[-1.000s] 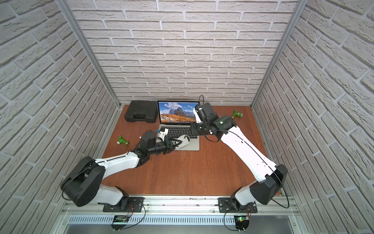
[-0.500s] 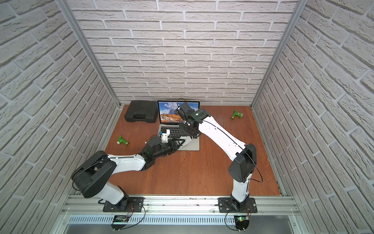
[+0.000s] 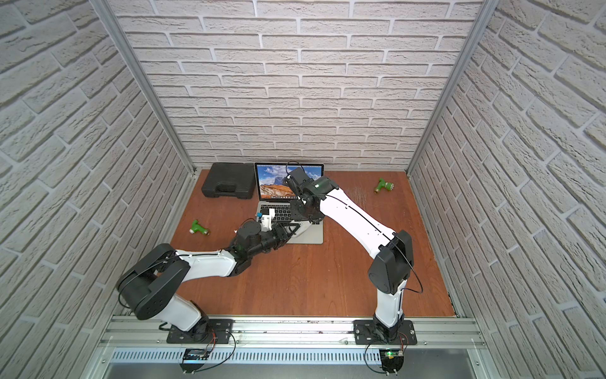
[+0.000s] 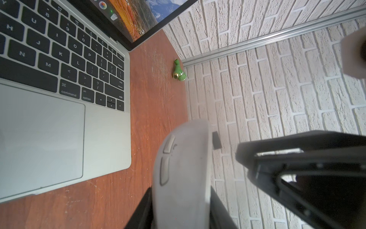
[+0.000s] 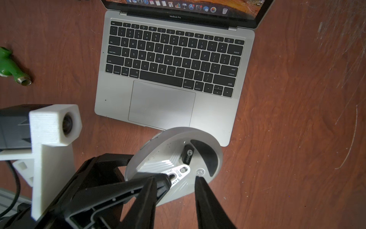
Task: Remove the wireless mouse receiver from the laptop
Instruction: Take out the USB plug from the mouse.
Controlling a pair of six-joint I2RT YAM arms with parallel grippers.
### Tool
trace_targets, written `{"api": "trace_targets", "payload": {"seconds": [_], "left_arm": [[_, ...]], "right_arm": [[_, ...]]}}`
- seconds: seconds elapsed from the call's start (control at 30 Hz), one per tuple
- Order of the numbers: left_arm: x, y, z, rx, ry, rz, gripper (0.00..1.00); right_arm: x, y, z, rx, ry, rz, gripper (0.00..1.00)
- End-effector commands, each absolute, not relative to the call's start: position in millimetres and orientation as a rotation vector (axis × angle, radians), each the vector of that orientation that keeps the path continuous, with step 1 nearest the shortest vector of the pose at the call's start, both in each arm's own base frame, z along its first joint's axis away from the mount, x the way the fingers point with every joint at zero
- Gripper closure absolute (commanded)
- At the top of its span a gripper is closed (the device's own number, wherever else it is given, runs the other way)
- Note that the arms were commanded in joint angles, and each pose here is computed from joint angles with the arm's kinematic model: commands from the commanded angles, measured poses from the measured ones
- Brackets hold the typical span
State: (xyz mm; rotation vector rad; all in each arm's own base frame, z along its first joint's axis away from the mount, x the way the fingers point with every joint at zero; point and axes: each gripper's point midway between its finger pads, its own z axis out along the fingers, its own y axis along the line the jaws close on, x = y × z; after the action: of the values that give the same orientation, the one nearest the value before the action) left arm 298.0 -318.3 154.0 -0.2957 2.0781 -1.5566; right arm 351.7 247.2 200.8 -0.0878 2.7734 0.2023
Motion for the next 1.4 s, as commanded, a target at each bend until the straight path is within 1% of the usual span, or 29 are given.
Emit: {"api": "trace_targets", "payload": {"seconds": [0.0, 0.63, 0.73, 1.07, 1.37], "left_arm": [[296.9, -322.7, 175.6, -0.241, 1.987, -1.607, 1.0], [294.9, -321.6, 176.4, -0.231, 1.981, -1.607, 1.0], [295.0, -321.4, 177.7, -0.229, 1.979, -1.607, 1.0], [296.0, -320.3, 178.4, -0.228, 1.975, -1.6, 1.0], [296.0, -315.4, 180.0, -0.224, 1.978, -1.574, 1.0]], "right_arm": [[359.9, 249.9, 194.2, -0.037, 2.772, 0.215, 0.62], [374.1, 240.3, 175.5, 0.028, 2.788, 0.164, 0.67], [375.9, 238.8, 176.5, 0.035, 2.782, 0.165, 0.69], [373.2, 241.9, 172.9, 0.033, 2.803, 0.185, 0.81], [367.9, 238.2, 171.0, 0.041, 2.813, 0.179, 0.81]]}}
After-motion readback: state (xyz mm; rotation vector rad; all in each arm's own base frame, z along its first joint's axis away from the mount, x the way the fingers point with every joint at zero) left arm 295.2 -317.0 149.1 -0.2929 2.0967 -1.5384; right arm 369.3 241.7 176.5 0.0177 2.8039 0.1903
